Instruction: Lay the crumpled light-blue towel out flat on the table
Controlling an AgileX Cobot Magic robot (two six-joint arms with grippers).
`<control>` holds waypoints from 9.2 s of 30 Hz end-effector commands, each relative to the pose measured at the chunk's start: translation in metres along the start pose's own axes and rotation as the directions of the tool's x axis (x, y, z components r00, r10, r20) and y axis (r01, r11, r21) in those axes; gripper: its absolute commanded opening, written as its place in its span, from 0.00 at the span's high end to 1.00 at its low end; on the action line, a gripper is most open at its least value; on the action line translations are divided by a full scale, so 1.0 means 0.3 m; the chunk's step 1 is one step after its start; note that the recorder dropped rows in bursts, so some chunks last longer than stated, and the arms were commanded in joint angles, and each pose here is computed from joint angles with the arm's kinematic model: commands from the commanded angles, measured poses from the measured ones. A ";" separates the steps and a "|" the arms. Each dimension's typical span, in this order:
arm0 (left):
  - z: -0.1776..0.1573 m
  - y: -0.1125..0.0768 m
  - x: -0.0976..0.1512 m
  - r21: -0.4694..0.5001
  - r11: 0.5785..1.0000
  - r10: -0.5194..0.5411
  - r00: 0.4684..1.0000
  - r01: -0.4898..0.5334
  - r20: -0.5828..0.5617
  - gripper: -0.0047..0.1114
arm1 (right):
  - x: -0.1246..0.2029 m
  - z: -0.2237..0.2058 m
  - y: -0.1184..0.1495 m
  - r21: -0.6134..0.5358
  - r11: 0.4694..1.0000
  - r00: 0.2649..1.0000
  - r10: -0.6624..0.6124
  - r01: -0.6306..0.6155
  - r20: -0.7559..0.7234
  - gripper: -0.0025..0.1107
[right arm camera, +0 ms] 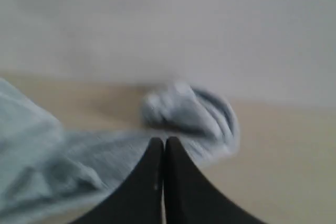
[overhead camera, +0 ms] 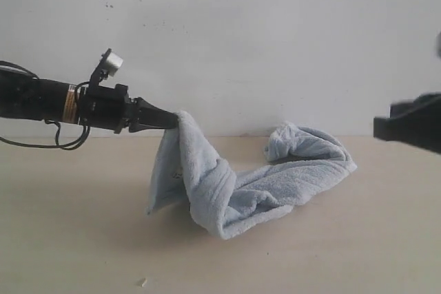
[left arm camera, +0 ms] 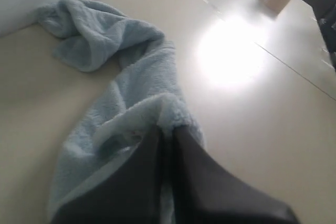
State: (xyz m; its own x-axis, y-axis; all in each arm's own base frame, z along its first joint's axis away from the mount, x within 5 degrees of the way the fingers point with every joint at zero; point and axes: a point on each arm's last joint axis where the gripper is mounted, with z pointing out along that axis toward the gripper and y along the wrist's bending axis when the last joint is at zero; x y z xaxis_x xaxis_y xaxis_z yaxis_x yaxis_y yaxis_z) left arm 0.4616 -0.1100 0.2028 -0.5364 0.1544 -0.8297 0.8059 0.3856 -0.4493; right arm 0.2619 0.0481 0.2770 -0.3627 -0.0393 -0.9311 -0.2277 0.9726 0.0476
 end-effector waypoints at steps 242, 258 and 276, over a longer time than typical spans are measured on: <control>-0.277 -0.403 -0.018 -0.919 0.388 -0.191 0.982 0.069 -0.007 0.93 | -0.190 0.220 0.424 -0.470 0.634 0.725 -0.688 0.614 0.019 0.98; -0.235 -0.374 0.175 -0.885 0.463 -0.203 0.966 -0.051 -0.162 0.93 | 0.021 0.627 -0.005 -0.138 0.988 0.793 -0.034 -0.063 -0.608 0.58; -0.237 -0.373 0.174 -0.884 0.461 -0.190 0.965 -0.074 -0.179 0.93 | 0.107 0.968 -0.051 -0.008 0.973 0.791 0.182 -0.230 -0.584 0.58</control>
State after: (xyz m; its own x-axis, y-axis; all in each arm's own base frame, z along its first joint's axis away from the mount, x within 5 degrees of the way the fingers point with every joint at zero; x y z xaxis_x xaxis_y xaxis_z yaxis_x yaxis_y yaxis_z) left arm 0.3264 -0.0806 0.2338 -0.7203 0.2271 -0.6554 0.1801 0.9737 0.1394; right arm 0.5134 0.1034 0.1438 -0.8552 0.0024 -0.5184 -0.1572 0.9517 0.2638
